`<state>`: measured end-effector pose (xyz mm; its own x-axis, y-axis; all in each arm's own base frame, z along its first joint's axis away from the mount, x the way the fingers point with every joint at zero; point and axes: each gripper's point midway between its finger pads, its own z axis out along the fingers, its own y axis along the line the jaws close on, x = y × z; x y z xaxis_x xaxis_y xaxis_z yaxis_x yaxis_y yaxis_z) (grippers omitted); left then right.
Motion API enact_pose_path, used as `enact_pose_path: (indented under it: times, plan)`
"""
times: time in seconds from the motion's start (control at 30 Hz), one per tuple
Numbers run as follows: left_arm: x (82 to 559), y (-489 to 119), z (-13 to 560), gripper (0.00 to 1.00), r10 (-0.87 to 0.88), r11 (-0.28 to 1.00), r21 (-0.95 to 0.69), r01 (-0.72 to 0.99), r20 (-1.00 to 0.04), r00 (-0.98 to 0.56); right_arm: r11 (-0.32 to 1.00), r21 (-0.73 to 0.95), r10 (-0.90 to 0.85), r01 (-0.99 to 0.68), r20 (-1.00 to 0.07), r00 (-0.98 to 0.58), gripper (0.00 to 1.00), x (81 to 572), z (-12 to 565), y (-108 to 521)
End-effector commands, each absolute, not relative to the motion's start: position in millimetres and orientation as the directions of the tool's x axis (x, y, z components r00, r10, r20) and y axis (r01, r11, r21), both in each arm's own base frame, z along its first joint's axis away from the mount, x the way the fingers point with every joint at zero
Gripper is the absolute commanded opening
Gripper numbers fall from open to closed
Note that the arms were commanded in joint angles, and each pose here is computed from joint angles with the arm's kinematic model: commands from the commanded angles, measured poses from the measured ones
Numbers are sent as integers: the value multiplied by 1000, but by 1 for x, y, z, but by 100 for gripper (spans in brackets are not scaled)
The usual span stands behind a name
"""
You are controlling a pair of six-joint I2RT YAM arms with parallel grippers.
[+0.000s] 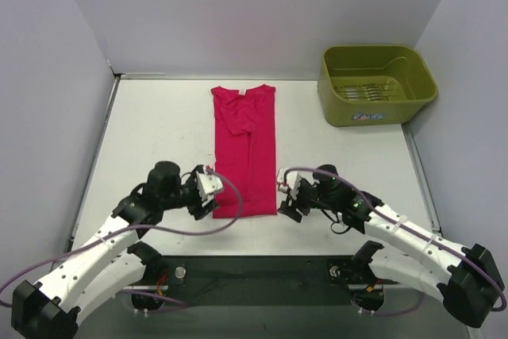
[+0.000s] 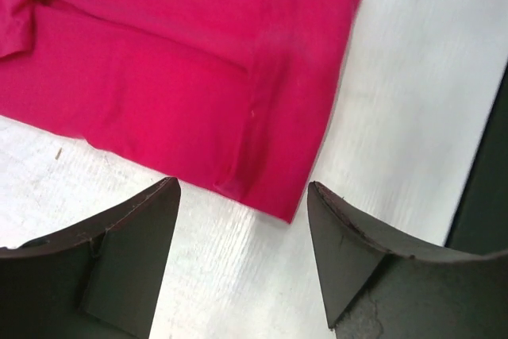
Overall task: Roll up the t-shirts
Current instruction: Roll the T-shirt to the center of the board.
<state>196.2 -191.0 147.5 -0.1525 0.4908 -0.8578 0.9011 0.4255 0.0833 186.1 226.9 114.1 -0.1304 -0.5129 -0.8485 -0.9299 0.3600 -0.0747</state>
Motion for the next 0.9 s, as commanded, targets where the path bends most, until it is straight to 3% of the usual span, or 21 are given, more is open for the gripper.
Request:
enact_pose_path:
  times: [0.0, 0.1, 0.3, 0.53, 0.87]
  plan:
    - [211, -183, 132, 77, 622, 265, 540, 799, -728, 286, 145, -489, -590, -860, -741, 321, 57, 201, 102, 236]
    - [199, -192, 114, 79, 605, 176, 603, 778, -690, 398, 47, -556, -589, -830, -686, 427, 57, 191, 87, 249]
    - [182, -201, 82, 72, 614, 57, 560, 826, -673, 414, -39, -593, -520, -804, -675, 523, 58, 175, 75, 270]
    - [164, -208, 53, 68, 607, -75, 573, 816, -623, 493, -77, -579, -543, -812, -658, 521, 58, 170, 56, 271]
    - [161, -204, 28, 65, 636, -161, 603, 782, -542, 549, -121, -539, -587, -833, -638, 499, 57, 171, 34, 271]
